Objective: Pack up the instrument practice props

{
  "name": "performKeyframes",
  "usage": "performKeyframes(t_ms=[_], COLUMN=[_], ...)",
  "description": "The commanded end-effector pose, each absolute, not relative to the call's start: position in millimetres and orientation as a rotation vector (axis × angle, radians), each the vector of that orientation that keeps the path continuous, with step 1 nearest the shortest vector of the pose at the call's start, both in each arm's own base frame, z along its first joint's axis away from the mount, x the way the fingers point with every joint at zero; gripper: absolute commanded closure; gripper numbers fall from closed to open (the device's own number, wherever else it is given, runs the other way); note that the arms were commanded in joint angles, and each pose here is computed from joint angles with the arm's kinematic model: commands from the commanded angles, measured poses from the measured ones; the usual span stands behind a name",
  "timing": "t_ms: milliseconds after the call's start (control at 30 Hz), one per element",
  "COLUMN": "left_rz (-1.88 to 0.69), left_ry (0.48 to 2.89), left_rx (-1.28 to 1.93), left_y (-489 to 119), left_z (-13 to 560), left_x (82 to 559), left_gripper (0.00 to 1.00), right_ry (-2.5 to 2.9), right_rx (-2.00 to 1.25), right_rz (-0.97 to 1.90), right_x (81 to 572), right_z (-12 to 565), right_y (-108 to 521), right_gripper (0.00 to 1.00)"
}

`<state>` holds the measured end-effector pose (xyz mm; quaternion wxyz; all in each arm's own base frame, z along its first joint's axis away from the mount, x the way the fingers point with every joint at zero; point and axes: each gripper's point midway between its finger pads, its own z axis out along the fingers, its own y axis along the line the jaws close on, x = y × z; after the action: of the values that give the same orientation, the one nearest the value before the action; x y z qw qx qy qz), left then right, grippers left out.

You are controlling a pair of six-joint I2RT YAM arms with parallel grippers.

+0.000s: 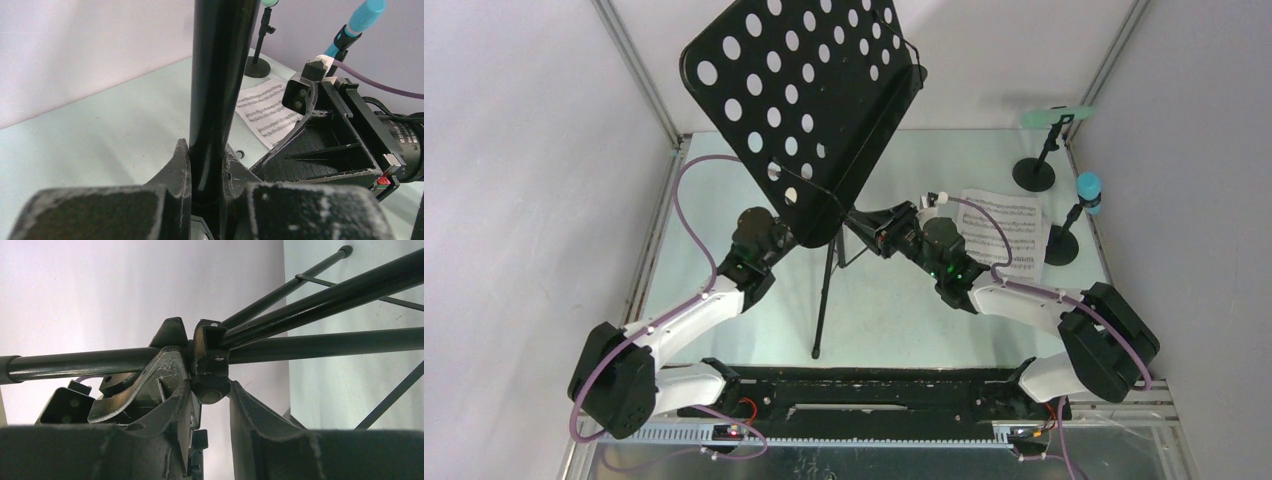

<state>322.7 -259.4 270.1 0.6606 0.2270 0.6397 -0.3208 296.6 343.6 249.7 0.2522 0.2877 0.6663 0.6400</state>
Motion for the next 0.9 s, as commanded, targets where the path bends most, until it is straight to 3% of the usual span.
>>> performKeyframes(t_ms=[0, 200, 433, 733, 867], left_rz=[-0.845, -0.856, -0.862, -0.851, -0.855], left_ry=[1.697, 1.697, 1.694, 1.703, 1.708], left_rx=[0.59, 0.6, 0.615, 0.619, 0.623], left_y=[-278, -280, -282, -281, -282], left_z=[206, 205, 205, 201, 199], left_x=[299, 297, 295, 296, 296], left_gripper=[1.0, 1.0, 1.0, 1.0, 1.0], right_ry=[1.792, 1.788, 1.749, 1.491, 1.298], right_rx=[0.766, 0.514, -0.157, -0.793, -1.038], right_rz=[1.77, 1.724, 1.571, 1.318, 0.986], right_x=[300, 299, 280, 245, 241], right_z=[250, 260, 271, 271, 269], right_y=[347, 356, 382, 386, 386], right_gripper=[0.75, 1.0, 1.0, 1.0, 1.0])
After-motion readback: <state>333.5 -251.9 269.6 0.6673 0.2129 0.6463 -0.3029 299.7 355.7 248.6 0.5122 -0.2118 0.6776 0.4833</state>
